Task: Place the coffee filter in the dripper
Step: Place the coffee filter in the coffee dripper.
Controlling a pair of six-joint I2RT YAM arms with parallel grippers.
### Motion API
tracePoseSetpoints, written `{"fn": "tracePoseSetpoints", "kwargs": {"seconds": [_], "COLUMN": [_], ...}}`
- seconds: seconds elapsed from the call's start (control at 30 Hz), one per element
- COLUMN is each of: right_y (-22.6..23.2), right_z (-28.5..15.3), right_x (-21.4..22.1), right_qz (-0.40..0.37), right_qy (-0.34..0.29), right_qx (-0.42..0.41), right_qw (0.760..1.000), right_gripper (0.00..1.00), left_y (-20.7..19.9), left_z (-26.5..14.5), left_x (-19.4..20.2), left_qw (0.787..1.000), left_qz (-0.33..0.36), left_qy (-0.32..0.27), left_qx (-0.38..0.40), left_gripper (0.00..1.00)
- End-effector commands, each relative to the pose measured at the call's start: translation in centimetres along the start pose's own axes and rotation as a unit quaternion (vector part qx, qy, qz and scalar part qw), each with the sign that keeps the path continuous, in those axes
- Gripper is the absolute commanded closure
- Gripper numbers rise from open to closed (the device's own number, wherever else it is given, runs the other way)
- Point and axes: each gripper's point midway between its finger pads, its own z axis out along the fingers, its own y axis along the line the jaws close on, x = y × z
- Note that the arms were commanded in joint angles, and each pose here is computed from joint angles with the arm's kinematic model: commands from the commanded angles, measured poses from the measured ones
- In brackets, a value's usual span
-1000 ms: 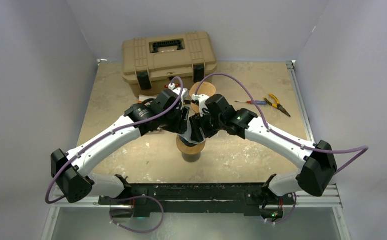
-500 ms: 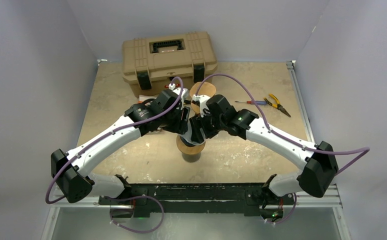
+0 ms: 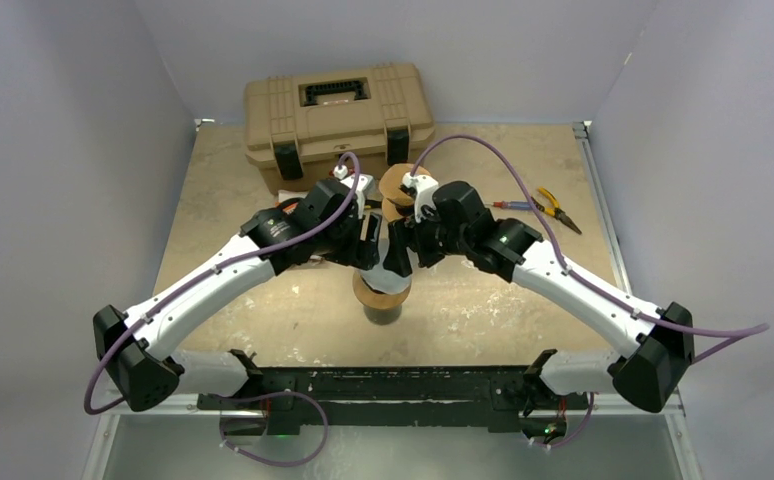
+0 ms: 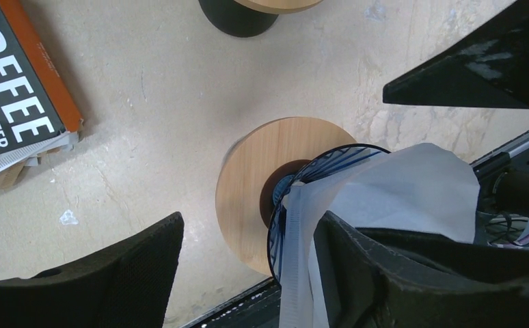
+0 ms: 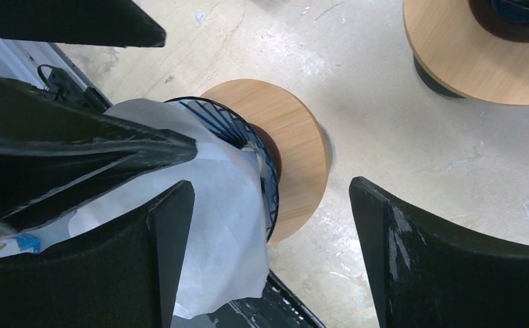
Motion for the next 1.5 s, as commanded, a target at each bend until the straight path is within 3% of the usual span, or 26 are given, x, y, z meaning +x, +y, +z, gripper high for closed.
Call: {"fn": "tracePoseSetpoints", "kwargs": {"seconds": [0.0,0.33,1.47], "right_y": [0.9,0.3,-1.2], "right_z": [-1.0,0.7,4.7], "right_x": [-2.9,-2.7,1.1], "right_qz": [0.003,0.002,-0.027], "right_qy": [-0.043,-0.026,0.030], "right_qx": [-0.018,-0.009,0.031], "right_qw": [0.999,1.000,0.999], "right_gripper": [0.12,0.10,0.17], "left_y": [-1.4,-1.1,1.9], "left_z": [-2.2,-2.5,0.3], "left_x": [-2.8,-3.1,-0.7], "left_qw": [0.998,0.997,0.999], "left_qz": [-0.012,-0.014,-0.006], "left_qy": [-0.056,-0.065,-0.027], "left_qx": [0.033,0.027,-0.041], "left_gripper": [0.30,0.26,0.38]}}
